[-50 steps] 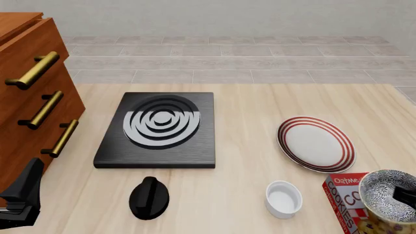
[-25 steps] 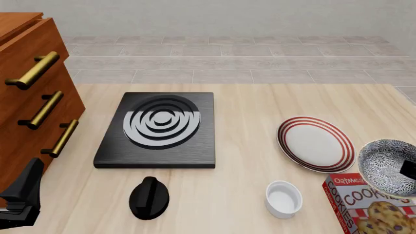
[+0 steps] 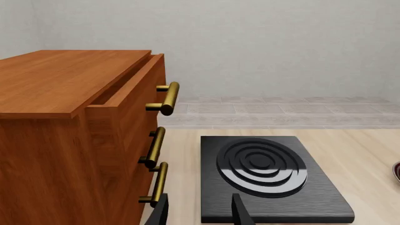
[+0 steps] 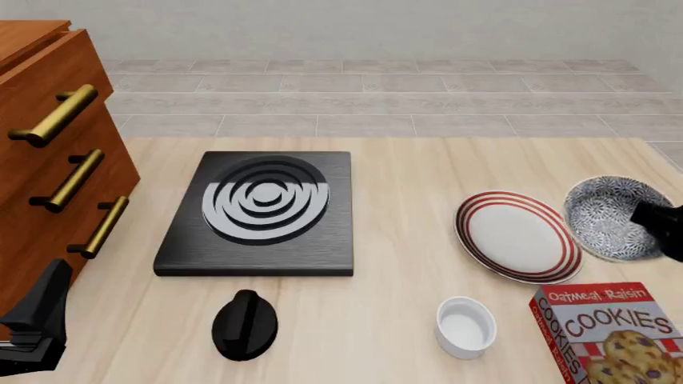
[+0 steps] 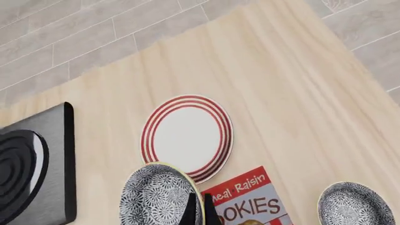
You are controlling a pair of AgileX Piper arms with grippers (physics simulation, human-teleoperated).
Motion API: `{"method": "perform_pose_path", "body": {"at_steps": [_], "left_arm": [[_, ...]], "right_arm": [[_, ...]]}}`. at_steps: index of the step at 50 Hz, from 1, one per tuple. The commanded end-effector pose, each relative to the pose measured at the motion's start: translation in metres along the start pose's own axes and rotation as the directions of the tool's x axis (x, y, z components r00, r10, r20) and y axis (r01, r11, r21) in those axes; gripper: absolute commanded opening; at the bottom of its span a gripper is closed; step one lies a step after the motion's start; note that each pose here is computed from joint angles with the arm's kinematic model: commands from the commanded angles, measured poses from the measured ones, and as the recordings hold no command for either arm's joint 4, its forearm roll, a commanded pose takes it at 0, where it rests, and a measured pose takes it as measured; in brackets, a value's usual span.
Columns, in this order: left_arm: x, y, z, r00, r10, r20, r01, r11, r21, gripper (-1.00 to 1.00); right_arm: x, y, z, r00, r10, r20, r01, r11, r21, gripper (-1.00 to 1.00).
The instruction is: Pick the akita bowl on the cookies box and place it on the plate.
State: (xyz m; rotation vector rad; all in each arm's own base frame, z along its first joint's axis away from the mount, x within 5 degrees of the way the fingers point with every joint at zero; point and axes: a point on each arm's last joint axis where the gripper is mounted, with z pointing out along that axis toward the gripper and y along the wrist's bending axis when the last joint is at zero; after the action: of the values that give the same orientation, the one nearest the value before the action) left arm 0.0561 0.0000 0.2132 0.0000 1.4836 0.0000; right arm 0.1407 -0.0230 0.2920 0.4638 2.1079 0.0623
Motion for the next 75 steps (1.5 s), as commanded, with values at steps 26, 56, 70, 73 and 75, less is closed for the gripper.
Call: {"method": "perform_pose_path", "body": {"at_steps": [26,56,70,73,75], "left_arm": [[0.0,0.0,0.0,1.0,0.0,0.0,0.0,1.0,0.0,1.0],[0.0,0.0,0.0,1.0,0.0,0.0,0.0,1.0,0.0,1.0],[0.0,0.0,0.0,1.0,0.0,0.0,0.0,1.0,0.0,1.0],[0.0,0.0,0.0,1.0,0.0,0.0,0.0,1.0,0.0,1.0],[0.0,0.0,0.0,1.0,0.0,0.0,0.0,1.0,0.0,1.0]], "right_arm": [[-0.007,0.035,0.06,0.993,0.115,-0.027,-0.118,0.984,-0.132,-1.0],[-0.011,0.037,0.11,0.987,0.15,-0.052,-0.154,0.983,-0.099,-1.0],[-0.018,0.035,0.13,0.986,0.155,-0.059,-0.159,0.985,-0.072,-1.0],[-0.017,0.035,0.134,0.985,0.157,-0.064,-0.162,0.984,-0.068,-1.0],[-0.018,0.035,0.135,0.986,0.155,-0.064,-0.159,0.985,-0.068,-1.0]]}}
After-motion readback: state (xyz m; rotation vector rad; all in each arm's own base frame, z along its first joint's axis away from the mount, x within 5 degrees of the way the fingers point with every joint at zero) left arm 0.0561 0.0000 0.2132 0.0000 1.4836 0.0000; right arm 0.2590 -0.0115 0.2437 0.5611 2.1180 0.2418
